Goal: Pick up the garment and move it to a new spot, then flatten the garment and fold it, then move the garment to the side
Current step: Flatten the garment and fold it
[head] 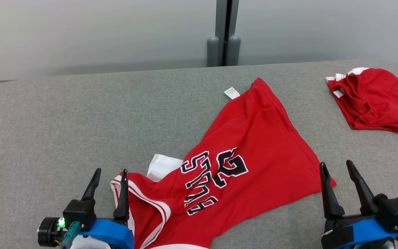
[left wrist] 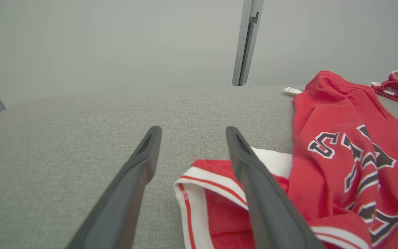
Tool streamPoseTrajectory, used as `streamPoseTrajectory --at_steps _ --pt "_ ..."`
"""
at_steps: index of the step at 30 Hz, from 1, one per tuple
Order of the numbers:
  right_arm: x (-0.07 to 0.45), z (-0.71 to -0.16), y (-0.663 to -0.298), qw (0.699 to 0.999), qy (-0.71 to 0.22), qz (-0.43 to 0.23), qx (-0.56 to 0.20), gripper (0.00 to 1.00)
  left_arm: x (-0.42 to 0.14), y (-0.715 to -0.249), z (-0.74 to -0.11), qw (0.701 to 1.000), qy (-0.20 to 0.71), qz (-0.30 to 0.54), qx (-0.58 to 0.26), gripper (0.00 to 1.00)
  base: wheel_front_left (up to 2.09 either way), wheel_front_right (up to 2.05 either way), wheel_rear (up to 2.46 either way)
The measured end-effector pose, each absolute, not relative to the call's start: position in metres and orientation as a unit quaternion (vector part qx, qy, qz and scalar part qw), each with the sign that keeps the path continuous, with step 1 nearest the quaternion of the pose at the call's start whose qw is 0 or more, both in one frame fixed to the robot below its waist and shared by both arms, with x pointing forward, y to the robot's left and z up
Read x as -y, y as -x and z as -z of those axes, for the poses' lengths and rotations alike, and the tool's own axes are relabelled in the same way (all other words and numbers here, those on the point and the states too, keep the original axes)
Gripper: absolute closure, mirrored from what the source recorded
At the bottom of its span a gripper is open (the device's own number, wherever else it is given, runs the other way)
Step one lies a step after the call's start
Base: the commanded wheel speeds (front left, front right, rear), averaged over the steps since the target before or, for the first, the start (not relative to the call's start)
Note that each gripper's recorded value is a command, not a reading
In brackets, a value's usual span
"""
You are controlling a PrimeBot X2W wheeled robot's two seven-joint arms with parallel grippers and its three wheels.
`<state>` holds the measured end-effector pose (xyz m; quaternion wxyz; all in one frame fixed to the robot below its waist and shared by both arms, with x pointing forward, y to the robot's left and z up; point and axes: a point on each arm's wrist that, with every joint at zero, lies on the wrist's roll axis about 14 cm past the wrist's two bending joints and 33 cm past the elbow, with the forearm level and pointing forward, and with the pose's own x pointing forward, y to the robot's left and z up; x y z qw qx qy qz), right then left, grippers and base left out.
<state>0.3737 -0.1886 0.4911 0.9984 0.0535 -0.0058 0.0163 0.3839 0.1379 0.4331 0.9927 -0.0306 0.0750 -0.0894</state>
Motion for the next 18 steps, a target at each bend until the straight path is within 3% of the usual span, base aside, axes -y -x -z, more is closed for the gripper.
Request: streamPoseTrajectory --at_steps 18 --pt "0.195 -0.465 -0.37 0.997 -0.063 -0.001 -0.033 0.0 -0.128 -0.382 -0.36 0.965 -0.025 0.149 -0.215 0.0 0.0 0.0 0.0"
